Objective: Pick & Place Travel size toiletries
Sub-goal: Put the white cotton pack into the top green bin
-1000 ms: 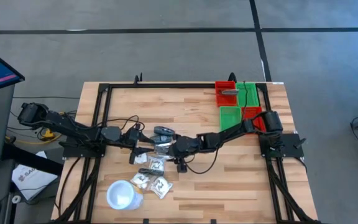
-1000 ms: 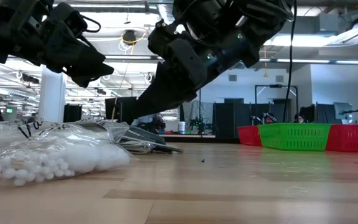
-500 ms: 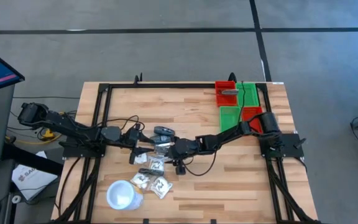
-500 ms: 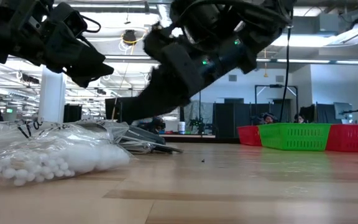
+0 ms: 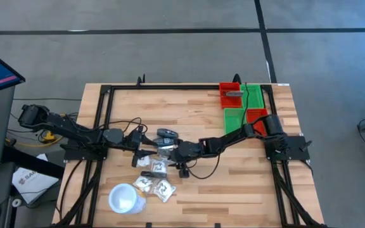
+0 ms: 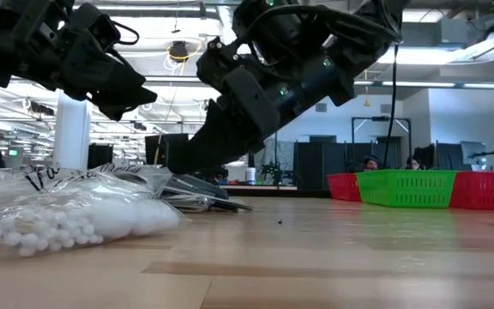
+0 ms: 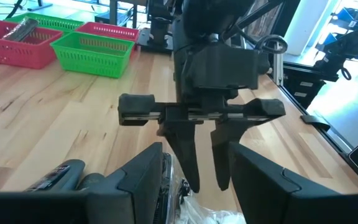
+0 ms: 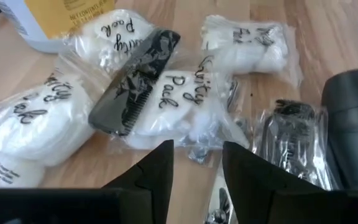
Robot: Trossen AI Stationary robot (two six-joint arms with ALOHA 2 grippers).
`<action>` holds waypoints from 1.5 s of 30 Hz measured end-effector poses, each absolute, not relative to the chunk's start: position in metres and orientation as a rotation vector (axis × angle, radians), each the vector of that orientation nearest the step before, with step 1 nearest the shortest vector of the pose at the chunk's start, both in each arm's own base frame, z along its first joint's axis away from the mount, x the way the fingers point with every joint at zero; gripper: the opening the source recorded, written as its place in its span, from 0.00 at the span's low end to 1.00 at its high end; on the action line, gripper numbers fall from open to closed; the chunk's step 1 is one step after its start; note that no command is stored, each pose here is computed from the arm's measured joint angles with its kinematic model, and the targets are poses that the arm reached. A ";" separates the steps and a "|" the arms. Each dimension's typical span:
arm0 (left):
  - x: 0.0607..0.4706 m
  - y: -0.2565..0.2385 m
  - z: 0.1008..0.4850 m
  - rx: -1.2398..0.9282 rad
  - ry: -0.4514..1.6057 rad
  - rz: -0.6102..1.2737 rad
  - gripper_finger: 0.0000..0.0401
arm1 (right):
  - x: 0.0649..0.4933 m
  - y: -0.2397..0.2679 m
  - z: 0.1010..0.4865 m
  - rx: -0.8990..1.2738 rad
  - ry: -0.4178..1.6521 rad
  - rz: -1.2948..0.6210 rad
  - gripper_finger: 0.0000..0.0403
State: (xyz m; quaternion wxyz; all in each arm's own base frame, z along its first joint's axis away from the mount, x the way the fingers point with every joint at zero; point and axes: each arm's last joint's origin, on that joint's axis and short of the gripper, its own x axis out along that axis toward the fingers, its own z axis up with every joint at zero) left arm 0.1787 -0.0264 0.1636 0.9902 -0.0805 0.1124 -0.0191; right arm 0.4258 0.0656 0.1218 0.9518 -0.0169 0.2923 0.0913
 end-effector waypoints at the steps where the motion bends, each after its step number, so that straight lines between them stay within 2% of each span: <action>1: 0.179 -0.026 0.164 -0.162 0.226 -0.038 0.44 | 0.426 0.065 0.123 -0.036 0.585 0.186 0.32; 45: 0.179 -0.026 0.164 -0.155 0.225 -0.039 0.44 | 0.432 0.055 0.120 -0.055 0.535 0.156 0.32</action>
